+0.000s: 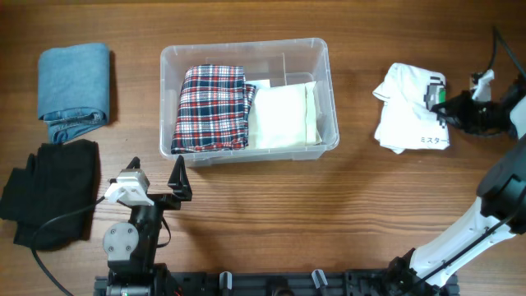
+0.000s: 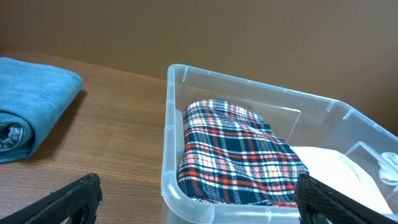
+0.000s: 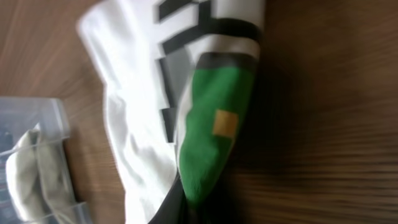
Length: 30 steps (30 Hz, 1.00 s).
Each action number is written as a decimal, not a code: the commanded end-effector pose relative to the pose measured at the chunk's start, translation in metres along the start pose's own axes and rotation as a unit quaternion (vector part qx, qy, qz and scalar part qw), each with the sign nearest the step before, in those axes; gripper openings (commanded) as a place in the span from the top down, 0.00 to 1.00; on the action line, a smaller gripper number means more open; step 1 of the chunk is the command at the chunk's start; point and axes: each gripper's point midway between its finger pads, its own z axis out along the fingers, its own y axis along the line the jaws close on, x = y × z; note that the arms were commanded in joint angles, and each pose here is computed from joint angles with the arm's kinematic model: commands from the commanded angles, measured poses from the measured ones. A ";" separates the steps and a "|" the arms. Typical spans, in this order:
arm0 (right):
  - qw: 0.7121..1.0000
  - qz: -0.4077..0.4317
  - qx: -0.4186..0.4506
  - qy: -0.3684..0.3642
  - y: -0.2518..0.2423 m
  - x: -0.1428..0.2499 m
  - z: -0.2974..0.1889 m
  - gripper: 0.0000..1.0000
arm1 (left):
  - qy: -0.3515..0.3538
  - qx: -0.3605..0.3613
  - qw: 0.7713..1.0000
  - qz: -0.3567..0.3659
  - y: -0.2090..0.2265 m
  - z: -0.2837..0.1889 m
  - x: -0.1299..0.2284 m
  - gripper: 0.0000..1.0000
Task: Pack container
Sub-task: 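Lift the white T-shirt and carry it left toward the container, then lower the white T-shirt into the container over the plaid cloth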
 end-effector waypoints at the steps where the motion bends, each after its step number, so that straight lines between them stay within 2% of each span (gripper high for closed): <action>1: 0.997 -0.073 0.024 -0.029 0.053 -0.016 -0.027 0.96 | -0.003 -0.007 1.000 -0.005 0.003 0.000 0.000 0.00; 9: 0.984 -0.155 0.052 -0.071 0.150 -0.014 -0.058 0.96 | -0.003 -0.007 1.000 -0.005 0.003 0.000 0.000 0.00; 16: 0.968 -0.198 0.101 -0.117 0.215 -0.002 -0.090 0.96 | -0.003 -0.007 1.000 -0.005 0.003 0.000 0.000 0.00; 24: 0.954 -0.251 0.047 -0.158 0.312 0.005 -0.133 0.96 | -0.003 -0.007 1.000 -0.005 0.003 0.000 0.000 0.00; 30: 0.949 -0.271 -0.043 -0.152 0.387 0.033 -0.133 0.96 | -0.003 -0.007 1.000 -0.005 0.003 0.000 0.000 0.00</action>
